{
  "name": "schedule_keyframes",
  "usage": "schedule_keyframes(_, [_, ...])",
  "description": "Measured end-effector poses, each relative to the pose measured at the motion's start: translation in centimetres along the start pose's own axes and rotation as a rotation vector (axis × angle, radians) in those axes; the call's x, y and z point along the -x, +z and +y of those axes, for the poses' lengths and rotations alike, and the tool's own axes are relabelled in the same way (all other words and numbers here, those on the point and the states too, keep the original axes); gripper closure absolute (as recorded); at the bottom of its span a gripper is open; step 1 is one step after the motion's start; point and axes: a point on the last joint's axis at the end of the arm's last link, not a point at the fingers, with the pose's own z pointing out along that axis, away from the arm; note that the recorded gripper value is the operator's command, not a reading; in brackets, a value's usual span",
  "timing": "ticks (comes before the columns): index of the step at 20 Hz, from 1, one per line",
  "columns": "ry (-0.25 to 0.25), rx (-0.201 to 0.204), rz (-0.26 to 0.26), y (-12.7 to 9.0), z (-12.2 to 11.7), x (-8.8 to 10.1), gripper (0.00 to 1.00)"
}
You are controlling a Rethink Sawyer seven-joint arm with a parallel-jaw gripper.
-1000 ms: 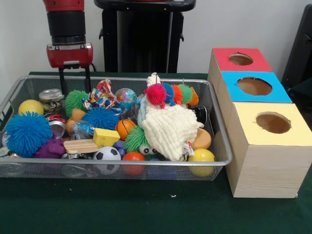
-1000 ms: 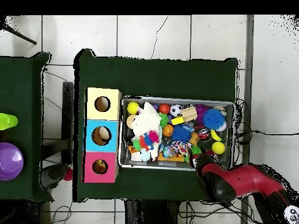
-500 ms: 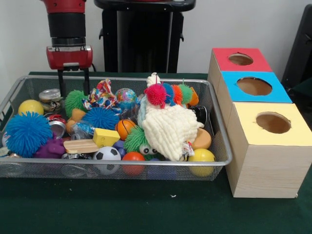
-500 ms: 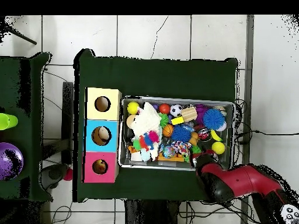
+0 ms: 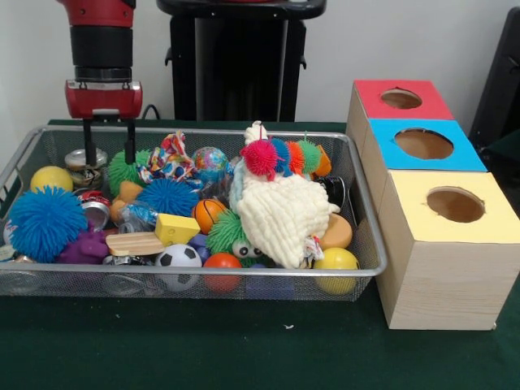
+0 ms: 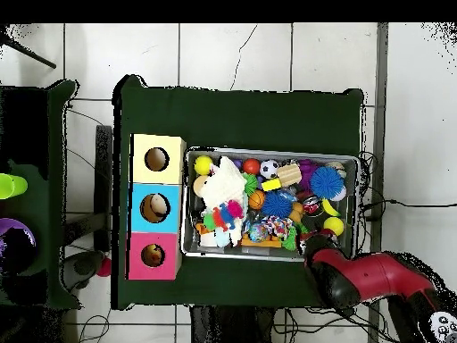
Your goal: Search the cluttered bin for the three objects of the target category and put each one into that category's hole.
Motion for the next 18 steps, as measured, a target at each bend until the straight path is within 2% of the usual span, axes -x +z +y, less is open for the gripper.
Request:
schedule_keyframes(5, [0.02,-0.002,0.008,0.8,-0.4,-1.0,0.0])
schedule_keyframes(14, [0.058,0.02,0.026,2.2,0.1,-2.8,0.0])
schedule_keyframes(18, [0.082,0.027,0.03,2.4,0.3,-2.9,0.0])
